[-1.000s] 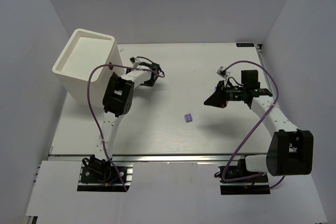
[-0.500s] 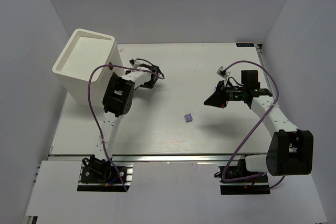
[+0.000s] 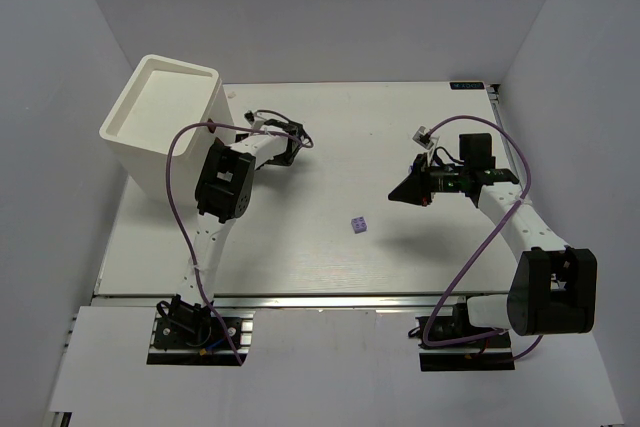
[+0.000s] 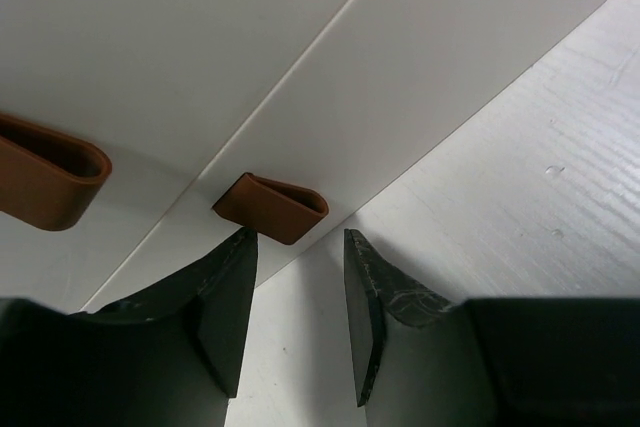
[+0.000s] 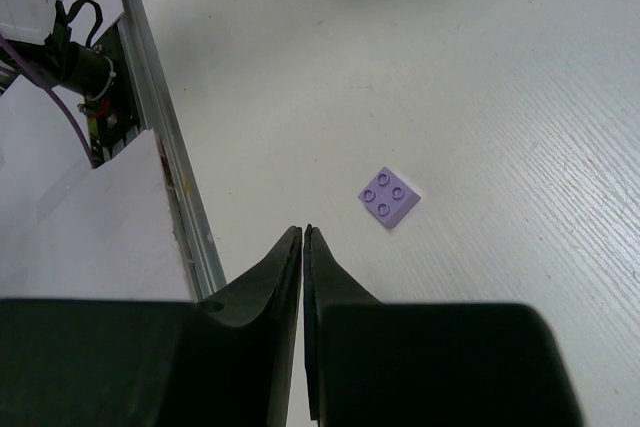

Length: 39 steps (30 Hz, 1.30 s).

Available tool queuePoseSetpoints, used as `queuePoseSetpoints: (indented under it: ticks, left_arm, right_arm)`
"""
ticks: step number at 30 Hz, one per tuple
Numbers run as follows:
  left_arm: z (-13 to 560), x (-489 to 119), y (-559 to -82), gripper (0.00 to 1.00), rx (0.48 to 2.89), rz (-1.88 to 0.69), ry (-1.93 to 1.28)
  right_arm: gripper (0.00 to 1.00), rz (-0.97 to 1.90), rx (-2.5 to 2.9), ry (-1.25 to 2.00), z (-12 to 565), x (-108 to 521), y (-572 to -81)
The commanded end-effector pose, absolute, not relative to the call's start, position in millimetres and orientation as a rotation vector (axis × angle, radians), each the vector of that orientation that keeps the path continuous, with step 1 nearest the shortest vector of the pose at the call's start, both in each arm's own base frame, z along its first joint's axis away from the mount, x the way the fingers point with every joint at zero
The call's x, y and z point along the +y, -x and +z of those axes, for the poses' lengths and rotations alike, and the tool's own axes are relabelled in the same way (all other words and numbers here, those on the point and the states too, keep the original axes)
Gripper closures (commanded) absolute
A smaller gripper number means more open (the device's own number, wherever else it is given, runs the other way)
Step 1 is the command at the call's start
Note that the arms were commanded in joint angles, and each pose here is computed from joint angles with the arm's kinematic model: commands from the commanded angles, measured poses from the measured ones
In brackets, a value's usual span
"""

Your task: Sort the legos into containers by color

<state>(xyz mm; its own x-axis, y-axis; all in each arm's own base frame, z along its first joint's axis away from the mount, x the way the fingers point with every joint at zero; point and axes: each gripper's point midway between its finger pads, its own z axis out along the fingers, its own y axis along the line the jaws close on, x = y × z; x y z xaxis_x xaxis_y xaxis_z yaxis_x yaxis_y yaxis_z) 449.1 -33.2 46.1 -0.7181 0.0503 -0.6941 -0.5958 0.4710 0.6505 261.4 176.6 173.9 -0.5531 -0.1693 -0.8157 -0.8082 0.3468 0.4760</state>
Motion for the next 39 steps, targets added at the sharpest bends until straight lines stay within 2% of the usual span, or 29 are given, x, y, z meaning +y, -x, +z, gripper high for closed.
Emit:
queuePoseSetpoints:
  ticks: [1,21,24,32,39]
  left_arm:
    - [66.2,-33.6,-461.5,0.50,1.979,1.212,0.529]
    - [71.9,-22.6,-462.7,0.49,1.909,1.307,0.484]
    - [73.3,-21.6,-462.0,0.53,1.901,1.315,0.480]
    - [74.6,-20.1,-461.4,0.72,1.877,1.323,0.484]
    - [77.5,-19.2,-461.5,0.84,1.859,1.326,0.486]
  right_arm:
    - [0.90,1.215,1.884,0.888,189.7,178.1,-265.3]
    - [0.90,1.210,1.890,0.882,189.0,176.6,-266.5]
    - [0.90,1.210,1.891,0.883,188.8,176.9,-266.4]
    - [0.90,1.208,1.892,0.880,189.2,176.0,-267.0]
    - [0.90,1.210,1.893,0.878,188.5,175.7,-266.9]
